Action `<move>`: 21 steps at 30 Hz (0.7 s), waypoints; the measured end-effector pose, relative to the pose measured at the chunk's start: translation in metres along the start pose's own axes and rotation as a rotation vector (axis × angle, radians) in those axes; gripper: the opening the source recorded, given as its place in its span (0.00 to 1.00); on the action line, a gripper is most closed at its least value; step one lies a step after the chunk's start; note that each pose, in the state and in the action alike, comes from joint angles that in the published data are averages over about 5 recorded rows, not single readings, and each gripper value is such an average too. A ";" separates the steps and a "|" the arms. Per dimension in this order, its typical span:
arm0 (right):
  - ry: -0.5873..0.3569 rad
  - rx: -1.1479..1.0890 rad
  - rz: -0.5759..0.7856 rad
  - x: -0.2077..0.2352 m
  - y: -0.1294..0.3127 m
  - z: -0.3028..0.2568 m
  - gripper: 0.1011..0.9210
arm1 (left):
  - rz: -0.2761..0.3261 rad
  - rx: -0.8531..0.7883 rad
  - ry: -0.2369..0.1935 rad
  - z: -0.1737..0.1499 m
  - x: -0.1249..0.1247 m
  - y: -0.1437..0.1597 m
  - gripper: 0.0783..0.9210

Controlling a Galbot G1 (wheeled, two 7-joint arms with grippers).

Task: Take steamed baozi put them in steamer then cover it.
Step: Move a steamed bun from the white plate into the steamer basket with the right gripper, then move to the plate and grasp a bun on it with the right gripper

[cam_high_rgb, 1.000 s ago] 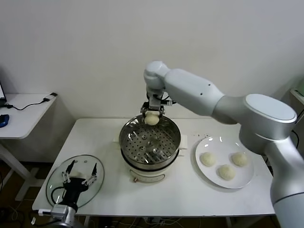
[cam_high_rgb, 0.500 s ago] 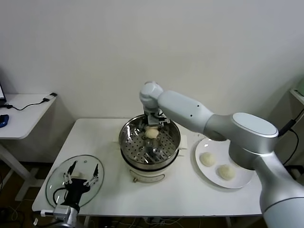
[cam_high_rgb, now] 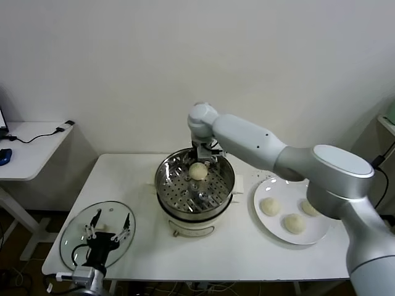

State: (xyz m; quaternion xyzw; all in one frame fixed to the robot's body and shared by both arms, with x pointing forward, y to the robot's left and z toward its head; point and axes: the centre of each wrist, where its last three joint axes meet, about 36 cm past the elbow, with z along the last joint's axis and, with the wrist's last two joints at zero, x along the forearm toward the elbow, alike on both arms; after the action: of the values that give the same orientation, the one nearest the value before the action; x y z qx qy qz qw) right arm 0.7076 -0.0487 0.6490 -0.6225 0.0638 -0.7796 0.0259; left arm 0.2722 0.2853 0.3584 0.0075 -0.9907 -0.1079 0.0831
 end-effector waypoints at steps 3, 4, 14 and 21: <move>0.008 -0.085 0.036 0.027 0.029 0.007 0.88 | 0.000 -0.005 0.000 0.000 0.001 0.001 0.88; 0.009 -0.123 0.048 0.035 0.040 0.009 0.88 | -0.001 -0.006 0.000 -0.001 0.001 0.001 0.88; -0.023 -0.767 0.150 0.071 0.179 0.002 0.88 | -0.004 -0.001 -0.016 -0.010 0.003 0.003 0.88; -0.080 -1.216 0.134 0.046 0.263 -0.023 0.88 | -0.005 0.007 -0.027 -0.015 0.001 0.003 0.88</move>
State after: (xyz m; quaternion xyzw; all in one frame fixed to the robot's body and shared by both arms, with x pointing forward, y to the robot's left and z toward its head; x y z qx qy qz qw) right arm 0.6648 -0.3132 0.6536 -0.5490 0.5354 -0.5764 -0.2824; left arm 0.2733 0.2850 0.3734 0.0090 -0.9920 -0.1045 0.0696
